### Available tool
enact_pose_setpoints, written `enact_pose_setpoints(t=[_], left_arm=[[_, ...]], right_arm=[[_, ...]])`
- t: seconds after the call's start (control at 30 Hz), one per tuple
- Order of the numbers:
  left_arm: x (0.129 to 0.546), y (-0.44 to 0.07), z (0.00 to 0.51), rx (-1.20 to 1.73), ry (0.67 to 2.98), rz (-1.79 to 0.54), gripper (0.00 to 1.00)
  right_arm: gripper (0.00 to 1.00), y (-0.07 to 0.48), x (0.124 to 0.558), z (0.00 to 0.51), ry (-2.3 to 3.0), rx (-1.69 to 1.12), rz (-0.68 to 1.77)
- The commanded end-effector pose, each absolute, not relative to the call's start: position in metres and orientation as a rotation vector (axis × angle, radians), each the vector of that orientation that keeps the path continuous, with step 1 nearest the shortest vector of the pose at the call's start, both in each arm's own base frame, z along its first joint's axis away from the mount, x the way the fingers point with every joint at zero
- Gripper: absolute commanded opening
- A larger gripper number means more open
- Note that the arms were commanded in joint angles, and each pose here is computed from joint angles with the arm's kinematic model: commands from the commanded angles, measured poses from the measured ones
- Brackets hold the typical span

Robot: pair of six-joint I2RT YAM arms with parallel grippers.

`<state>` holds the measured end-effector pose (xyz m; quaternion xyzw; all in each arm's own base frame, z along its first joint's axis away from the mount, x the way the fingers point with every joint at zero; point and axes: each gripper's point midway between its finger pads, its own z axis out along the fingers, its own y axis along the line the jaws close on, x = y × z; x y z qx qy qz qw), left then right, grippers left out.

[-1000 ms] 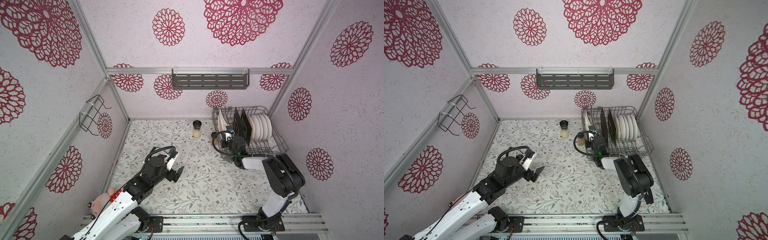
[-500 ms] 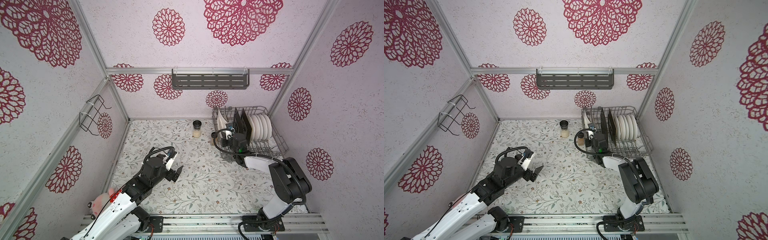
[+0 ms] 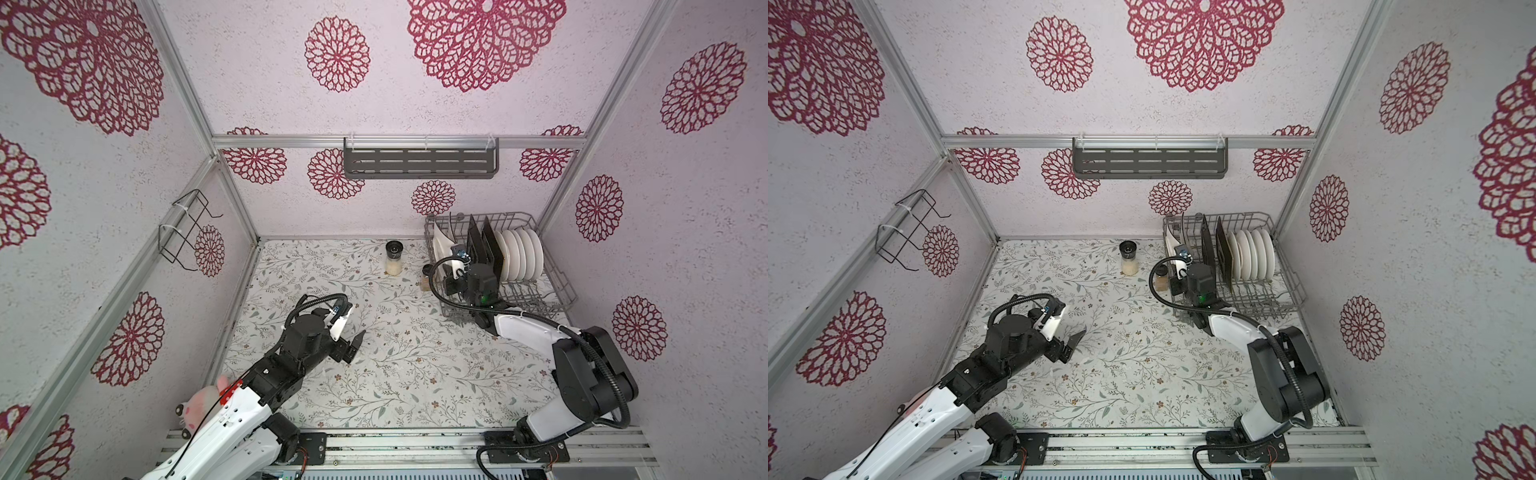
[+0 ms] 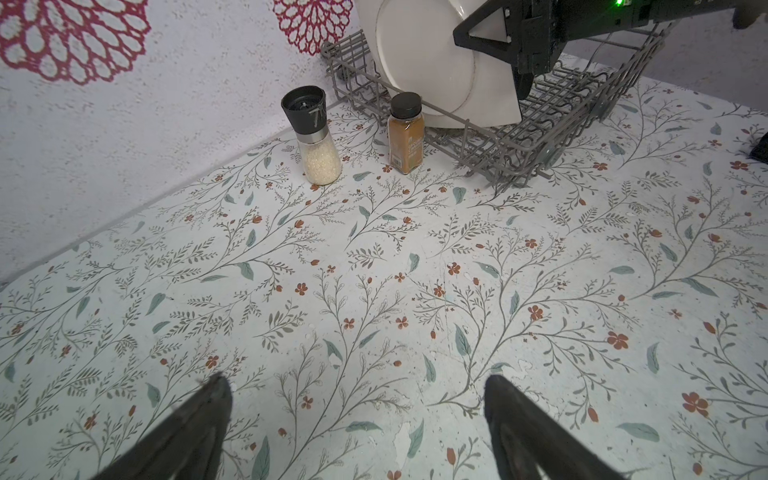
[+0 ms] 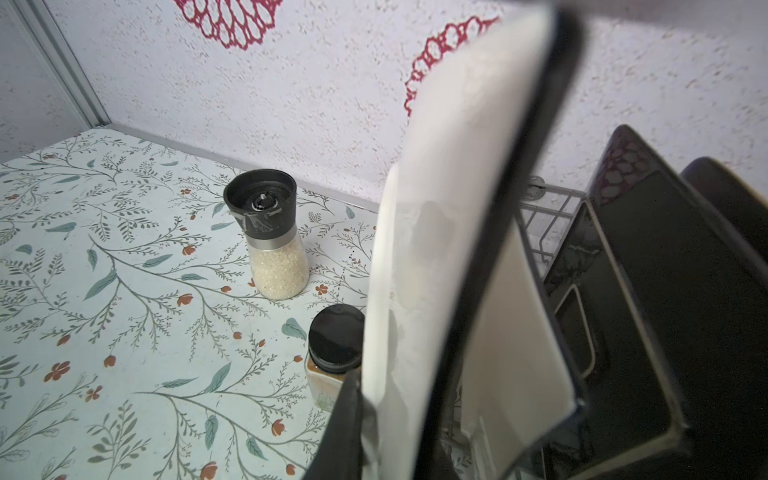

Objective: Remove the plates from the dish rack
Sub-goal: 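Close the right gripper on the top edge of the white square plate, then lift the white square plate out of the rack with the right gripper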

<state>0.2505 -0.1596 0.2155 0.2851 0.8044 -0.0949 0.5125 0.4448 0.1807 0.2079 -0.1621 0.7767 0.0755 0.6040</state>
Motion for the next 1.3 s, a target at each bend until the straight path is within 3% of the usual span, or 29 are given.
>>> enact_pose_setpoints(t=[0.0,0.47,0.8,1.27], left_arm=[[0.25,-0.166,0.242,0.675,1.873,-0.278,0.97],[0.245,-0.162,0.311,0.541,1.82,-0.371,0.97],[0.218,-0.181,0.383,0.534,1.681,-0.649,0.97],[0.244,-0.141,0.404,0.22,1.726,-0.576,0.97]], right_arm=[[0.0,0.176,0.436,0.354,1.403,-0.302,0.187],[0.0,0.168,0.402,0.396,1.351,-0.335,0.154],[0.0,0.187,0.369,0.417,1.323,-0.404,0.158],[0.0,0.222,0.335,0.436,1.285,-0.543,0.185]])
